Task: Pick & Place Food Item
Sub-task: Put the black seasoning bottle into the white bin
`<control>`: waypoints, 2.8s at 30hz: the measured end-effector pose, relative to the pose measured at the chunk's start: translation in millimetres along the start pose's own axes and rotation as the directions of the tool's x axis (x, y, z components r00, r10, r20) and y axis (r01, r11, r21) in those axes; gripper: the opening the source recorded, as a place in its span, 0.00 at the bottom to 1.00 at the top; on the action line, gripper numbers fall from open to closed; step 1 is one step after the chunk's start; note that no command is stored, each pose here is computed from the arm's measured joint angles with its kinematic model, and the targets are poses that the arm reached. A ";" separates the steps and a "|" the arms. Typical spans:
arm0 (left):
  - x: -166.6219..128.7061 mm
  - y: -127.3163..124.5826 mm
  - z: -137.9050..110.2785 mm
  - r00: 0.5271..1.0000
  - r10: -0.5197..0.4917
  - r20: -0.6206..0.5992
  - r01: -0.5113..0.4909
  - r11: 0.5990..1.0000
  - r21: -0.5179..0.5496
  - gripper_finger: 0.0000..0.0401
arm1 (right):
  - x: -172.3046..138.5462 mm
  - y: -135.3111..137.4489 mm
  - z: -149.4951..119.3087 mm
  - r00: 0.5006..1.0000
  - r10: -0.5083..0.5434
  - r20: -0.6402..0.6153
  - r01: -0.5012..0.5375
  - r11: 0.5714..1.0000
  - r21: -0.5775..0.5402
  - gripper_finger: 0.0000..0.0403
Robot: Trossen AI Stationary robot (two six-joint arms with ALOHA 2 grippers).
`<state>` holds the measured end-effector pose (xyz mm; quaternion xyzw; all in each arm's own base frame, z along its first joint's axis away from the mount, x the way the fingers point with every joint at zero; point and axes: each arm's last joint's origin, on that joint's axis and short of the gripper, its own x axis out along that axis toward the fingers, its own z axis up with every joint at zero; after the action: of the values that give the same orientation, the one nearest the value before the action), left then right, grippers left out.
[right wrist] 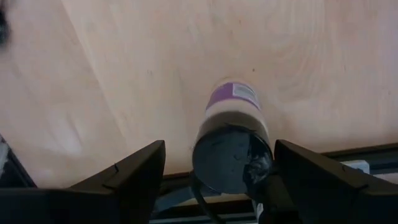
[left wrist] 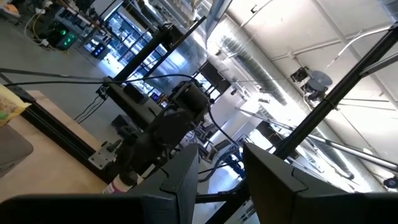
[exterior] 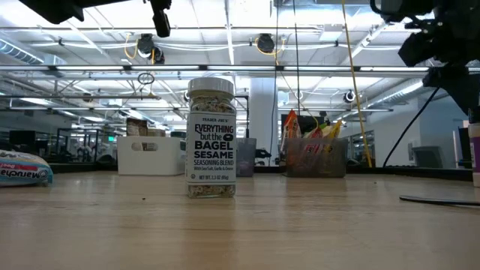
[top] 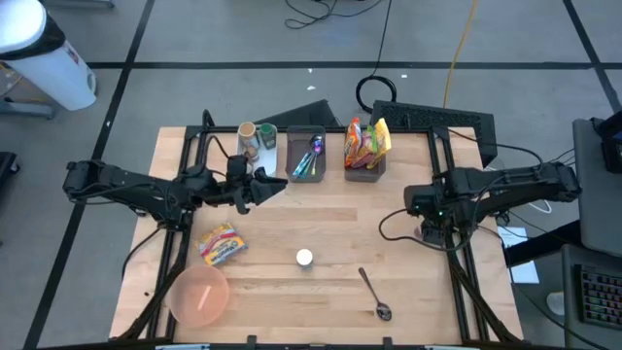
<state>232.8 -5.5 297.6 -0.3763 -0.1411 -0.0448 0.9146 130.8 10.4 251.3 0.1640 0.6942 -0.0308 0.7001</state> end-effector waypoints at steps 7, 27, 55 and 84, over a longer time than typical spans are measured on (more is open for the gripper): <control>0.0 0.0 0.0 1.000 0.000 0.000 0.000 1.000 0.000 0.33 | 17.4 -3.3 0.4 1.000 -0.003 -0.010 0.003 1.000 0.010 0.73; 0.0 2.0 -2.0 1.000 0.021 -0.020 -0.022 0.999 -0.025 0.33 | 43.9 -10.1 -3.8 0.999 -0.020 -0.048 0.022 0.999 0.036 0.73; 0.0 2.0 -1.9 1.000 0.021 -0.019 -0.022 1.000 -0.022 0.33 | 43.9 -10.2 -4.9 0.998 -0.017 -0.060 0.019 0.999 0.038 0.57; 24.2 -13.1 12.7 0.969 0.174 -0.174 -0.134 0.967 0.218 0.33 | -8.4 9.9 15.3 0.978 0.158 0.135 -0.163 0.987 0.019 0.50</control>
<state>250.7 -5.3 322.1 -0.2838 -0.0265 0.0054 0.9585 147.9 14.0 261.2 0.2276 0.6300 0.0044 0.7425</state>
